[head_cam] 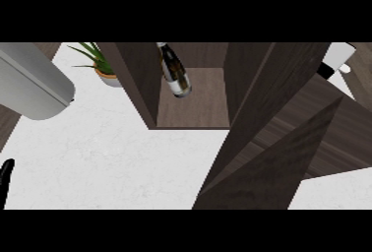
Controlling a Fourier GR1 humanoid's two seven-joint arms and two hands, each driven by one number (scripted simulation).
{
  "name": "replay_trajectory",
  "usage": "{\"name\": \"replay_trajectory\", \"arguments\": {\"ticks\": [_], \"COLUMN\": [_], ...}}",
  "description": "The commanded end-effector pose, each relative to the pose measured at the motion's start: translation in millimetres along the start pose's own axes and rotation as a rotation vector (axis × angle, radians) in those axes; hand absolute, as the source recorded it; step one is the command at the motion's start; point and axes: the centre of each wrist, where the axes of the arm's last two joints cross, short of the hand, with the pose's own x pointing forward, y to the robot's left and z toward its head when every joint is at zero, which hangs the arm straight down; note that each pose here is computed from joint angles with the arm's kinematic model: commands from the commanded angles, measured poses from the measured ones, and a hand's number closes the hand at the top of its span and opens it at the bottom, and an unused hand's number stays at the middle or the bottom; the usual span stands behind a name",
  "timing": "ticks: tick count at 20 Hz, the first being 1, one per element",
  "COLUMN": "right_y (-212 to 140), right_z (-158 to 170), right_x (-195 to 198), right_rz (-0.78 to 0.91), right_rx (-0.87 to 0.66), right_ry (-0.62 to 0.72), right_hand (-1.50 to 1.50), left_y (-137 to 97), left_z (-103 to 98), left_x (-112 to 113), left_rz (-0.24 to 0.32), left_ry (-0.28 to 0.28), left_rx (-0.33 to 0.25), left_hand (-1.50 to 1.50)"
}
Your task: Pick up the wine, place it into the cabinet and close the cabinet
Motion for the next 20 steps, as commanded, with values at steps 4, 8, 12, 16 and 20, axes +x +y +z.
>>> {"name": "replay_trajectory", "arguments": {"ticks": [4,8,12,16,20], "right_y": [43.7,49.0,43.2,44.4,33.0], "right_z": [-1.9,-16.6,-29.8,-49.9,-73.0], "right_x": [16.7,11.7,20.4,20.3,27.7], "right_rz": [0.074,0.134,0.154,0.194,0.158], "right_rx": [0.008,-0.004,-0.067,-0.080,-0.067], "right_ry": [-0.120,-0.124,-0.155,-0.144,-0.135], "right_hand": [1.50,1.50,1.50,1.50,1.50], "left_y": [20.2,26.6,25.8,6.9,12.3], "left_z": [-9.8,-16.2,-23.8,-9.3,-23.6], "left_x": [-2.0,13.0,8.0,3.1,-2.2], "left_rz": [0.004,0.022,0.071,0.083,0.077], "left_ry": [0.017,0.018,0.022,0.022,0.017], "left_rx": [-0.011,-0.016,-0.032,-0.041,-0.034], "left_hand": [-1.50,-1.50,-1.50,-1.50,-1.50]}}
